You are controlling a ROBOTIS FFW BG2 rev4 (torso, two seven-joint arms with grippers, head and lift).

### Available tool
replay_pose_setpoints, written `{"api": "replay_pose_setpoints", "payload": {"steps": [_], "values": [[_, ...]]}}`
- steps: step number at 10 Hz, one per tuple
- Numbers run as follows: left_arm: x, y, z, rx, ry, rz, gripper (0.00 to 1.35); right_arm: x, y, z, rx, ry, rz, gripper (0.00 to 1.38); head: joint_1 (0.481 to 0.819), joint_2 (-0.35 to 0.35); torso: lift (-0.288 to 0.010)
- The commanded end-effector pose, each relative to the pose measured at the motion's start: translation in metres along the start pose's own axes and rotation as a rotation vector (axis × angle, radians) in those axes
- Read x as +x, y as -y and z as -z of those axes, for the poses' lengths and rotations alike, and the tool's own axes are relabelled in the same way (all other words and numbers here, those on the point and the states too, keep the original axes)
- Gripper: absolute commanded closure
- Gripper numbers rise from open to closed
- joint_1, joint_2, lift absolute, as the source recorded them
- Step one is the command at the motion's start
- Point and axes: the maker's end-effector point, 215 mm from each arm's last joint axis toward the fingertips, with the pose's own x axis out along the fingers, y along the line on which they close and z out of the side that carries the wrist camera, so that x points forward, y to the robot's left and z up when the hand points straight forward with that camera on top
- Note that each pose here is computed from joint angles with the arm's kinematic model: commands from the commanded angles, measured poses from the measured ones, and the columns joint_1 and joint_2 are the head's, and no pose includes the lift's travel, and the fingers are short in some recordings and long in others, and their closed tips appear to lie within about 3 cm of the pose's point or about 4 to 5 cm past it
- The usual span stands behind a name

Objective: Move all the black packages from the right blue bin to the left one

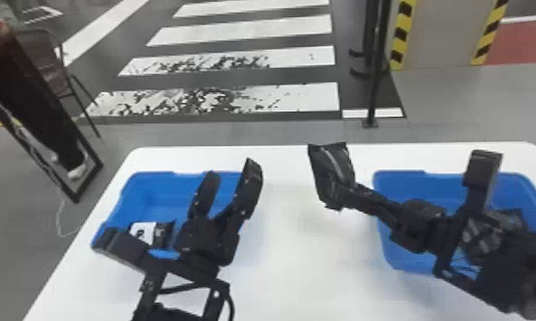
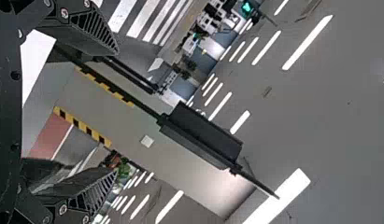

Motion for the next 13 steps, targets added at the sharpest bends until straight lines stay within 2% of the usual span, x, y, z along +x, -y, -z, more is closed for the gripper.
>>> {"api": "replay_pose_setpoints", "payload": {"steps": [1, 3, 6, 11, 12, 13], "values": [[0.006, 0.014, 0.003, 0.096, -0.019, 0.037, 0.16, 0.015, -0.027, 0.008, 0.013, -0.021, -0.063, 1.11, 0.695, 0.189, -0.132], [0.004, 0.002, 0.008, 0.189, -0.054, 0.023, 0.16, 0.029, -0.055, 0.024, 0.036, -0.053, -0.121, 1.11, 0.695, 0.216, -0.132], [0.004, 0.001, 0.020, 0.179, -0.093, 0.021, 0.16, 0.040, -0.076, 0.023, 0.031, -0.051, -0.169, 1.11, 0.695, 0.268, -0.132], [0.007, 0.020, 0.030, 0.131, -0.114, 0.064, 0.16, 0.055, -0.100, 0.033, 0.044, -0.072, -0.227, 1.11, 0.695, 0.279, -0.132], [0.007, 0.019, 0.034, 0.121, -0.127, 0.062, 0.19, 0.056, -0.104, 0.038, 0.051, -0.081, -0.237, 1.11, 0.695, 0.284, -0.132], [0.006, 0.017, 0.032, 0.116, -0.119, 0.058, 0.41, 0.057, -0.108, 0.040, 0.050, -0.089, -0.246, 1.11, 0.695, 0.289, -0.132]]}}
